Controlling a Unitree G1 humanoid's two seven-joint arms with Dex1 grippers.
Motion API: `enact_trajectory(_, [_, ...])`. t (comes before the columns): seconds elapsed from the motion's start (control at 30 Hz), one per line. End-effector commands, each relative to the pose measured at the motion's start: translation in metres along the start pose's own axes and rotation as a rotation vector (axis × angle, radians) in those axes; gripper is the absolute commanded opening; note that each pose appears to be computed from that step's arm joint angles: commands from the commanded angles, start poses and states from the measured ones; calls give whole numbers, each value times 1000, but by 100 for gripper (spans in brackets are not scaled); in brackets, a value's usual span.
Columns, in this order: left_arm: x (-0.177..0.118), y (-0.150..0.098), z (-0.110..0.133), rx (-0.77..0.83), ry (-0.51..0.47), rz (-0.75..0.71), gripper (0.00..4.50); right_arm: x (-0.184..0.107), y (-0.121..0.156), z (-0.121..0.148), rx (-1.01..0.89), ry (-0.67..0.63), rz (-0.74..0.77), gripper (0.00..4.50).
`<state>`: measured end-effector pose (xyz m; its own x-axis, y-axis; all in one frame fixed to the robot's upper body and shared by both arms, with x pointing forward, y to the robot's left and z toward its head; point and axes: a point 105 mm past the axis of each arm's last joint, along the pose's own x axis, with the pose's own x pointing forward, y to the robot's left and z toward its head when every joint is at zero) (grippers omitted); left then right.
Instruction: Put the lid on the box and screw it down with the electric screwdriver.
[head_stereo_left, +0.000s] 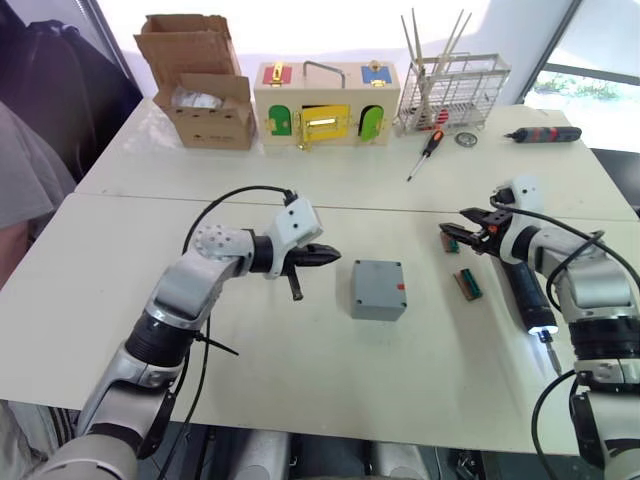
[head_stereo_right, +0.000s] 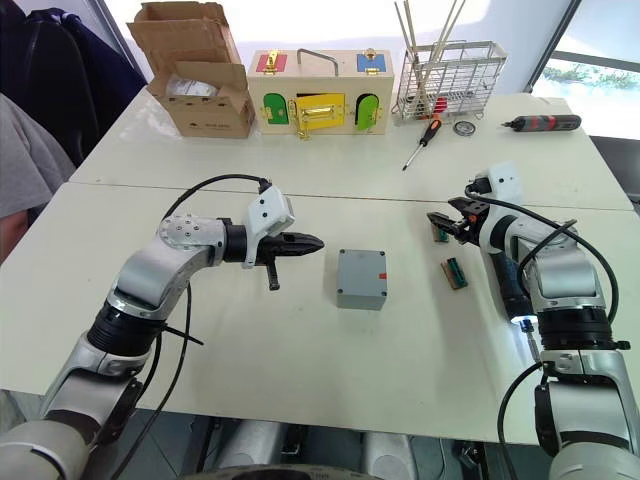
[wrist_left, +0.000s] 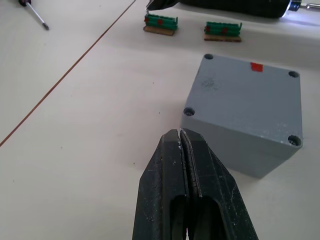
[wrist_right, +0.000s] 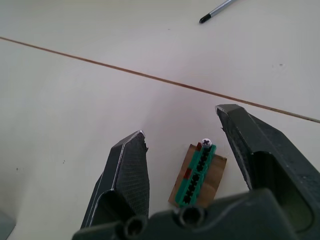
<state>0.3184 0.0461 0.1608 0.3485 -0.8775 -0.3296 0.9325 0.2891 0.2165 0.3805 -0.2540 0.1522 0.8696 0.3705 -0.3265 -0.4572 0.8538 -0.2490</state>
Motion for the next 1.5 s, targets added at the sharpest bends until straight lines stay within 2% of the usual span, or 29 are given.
enact_trajectory(0.03, [-3,-7,6,21,-12,-6,0,-2,-7,6,14,-36,-34,272])
enact_trajectory(0.67, [1,-7,5,13,-12,5,0,8,-4,-12,82,-6,-56,272])
enact_trajectory(0.77, [2,-8,5,19,-12,5,0,10,-5,-12,83,-16,-68,185])
enact_trajectory(0.9, [3,-8,5,21,-12,10,0,12,-6,-12,91,-16,-78,2])
enact_trajectory(1.27, [3,-9,4,21,-7,11,0,13,-8,-9,110,-40,-97,2])
enact_trajectory(1.5, [3,-9,2,19,-3,11,0,0,-15,17,131,-122,-124,2])
